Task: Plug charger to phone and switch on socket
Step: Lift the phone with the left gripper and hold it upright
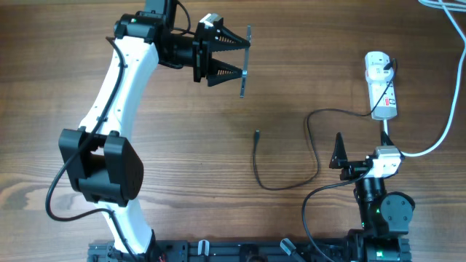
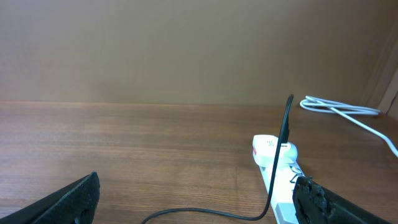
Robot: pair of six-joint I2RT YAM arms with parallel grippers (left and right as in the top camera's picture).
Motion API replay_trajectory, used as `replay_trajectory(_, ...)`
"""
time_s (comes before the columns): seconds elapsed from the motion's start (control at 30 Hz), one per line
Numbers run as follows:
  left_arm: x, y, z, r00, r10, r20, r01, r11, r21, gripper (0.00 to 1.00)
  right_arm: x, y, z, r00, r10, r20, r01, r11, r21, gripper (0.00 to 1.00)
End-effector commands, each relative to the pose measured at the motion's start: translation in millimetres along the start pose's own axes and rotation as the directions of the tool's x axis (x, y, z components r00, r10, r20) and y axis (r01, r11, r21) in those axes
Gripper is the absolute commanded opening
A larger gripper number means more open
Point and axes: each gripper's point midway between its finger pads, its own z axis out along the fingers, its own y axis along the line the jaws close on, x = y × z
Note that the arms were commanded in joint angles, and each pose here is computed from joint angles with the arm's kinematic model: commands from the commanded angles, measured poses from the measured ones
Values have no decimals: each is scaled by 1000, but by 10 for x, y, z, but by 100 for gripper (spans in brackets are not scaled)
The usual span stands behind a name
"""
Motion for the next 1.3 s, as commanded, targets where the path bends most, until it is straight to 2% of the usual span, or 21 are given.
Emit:
replay_trajectory(0.0,124,-160,-34,1000,15,-25,-13,999,49,71,-13,-34,-3,1000,-12,6,12,1000,19,100)
replay_trajectory(1.27,122,-153,-68,998,-62,-20,63,997,50,70,-13,-34,-3,1000,-12,6,12,1000,19,100)
